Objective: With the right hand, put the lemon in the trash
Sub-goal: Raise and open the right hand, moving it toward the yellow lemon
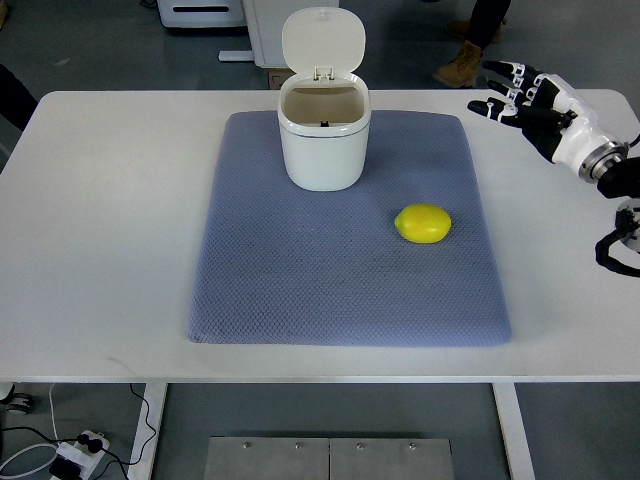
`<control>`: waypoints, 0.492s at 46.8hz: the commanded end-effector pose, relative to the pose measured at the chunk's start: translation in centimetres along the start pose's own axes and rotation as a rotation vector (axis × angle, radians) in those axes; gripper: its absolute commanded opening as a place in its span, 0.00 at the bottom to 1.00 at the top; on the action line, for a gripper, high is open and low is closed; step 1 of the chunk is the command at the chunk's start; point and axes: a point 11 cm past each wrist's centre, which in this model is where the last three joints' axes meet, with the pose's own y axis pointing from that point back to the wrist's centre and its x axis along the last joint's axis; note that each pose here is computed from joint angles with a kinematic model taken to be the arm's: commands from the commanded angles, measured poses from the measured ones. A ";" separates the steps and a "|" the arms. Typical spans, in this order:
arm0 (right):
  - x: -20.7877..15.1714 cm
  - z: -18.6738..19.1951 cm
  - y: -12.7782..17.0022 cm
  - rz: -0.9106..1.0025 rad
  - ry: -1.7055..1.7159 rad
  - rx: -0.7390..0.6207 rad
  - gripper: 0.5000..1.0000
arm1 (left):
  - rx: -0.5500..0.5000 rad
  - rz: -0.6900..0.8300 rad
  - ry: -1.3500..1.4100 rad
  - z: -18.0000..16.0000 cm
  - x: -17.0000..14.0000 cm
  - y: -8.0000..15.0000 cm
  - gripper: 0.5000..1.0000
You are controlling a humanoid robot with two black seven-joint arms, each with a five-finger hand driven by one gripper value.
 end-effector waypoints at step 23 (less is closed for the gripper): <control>-2.4 2.0 4.4 -0.159 0.266 -0.064 1.00 | 0.000 -0.001 -0.001 0.0 0.0 0.0 1.00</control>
